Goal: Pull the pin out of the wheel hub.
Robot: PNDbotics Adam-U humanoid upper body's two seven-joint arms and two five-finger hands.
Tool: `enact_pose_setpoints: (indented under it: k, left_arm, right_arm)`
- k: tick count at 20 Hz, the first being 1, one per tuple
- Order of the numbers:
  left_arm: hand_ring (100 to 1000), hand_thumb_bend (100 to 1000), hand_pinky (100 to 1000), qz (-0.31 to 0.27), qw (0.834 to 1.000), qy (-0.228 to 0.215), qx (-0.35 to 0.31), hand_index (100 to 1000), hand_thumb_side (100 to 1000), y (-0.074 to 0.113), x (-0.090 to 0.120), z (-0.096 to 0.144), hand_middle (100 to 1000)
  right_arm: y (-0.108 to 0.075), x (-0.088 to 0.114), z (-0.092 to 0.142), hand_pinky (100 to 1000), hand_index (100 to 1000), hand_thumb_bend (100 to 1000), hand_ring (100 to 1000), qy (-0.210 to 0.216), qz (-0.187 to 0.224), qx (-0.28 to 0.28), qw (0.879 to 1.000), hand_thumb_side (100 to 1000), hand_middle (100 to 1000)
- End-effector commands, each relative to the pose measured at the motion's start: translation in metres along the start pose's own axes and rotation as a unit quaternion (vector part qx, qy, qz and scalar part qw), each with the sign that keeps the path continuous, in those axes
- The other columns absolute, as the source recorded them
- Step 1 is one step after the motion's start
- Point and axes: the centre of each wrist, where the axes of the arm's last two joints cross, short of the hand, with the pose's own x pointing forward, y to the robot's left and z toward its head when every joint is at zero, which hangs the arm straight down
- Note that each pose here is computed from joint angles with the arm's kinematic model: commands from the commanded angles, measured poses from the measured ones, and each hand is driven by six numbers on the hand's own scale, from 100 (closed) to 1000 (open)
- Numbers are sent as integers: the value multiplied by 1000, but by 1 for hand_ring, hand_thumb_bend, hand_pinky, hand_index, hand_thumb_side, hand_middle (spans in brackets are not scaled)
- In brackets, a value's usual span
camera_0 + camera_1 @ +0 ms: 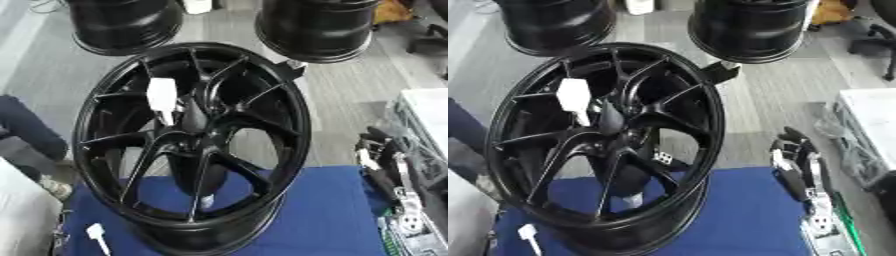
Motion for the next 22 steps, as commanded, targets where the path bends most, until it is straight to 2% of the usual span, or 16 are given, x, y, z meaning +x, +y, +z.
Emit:
enact_pose_setpoints:
  k: [1,6,11,15,22]
  left_arm:
    - [787,755,711,12,1000,19,16,642,502,-10,-3,12,622]
    - [786,755,711,54,996,57,34,642,506,-48,-18,41,622]
    - [789,759,712,65,996,49,32,645,505,-81,-8,37,625]
    - [788,759,711,62,996,58,34,643,506,-88,-3,35,624]
    - [789,738,711,63,995,65,34,641,531,-90,-2,33,624]
  right_arm:
    - [-2,7,-6,693,858,100,702,-16,-3,-2,1000,503,729]
    - [0,6,-5,694,858,100,702,-16,-6,5,1000,504,729]
    - [-1,6,-6,694,858,100,702,-17,-4,6,1000,504,728]
    - [-1,6,-6,694,858,100,702,-17,-5,8,1000,506,728]
    - [-1,7,-6,695,858,100,702,-19,-5,9,1000,503,727]
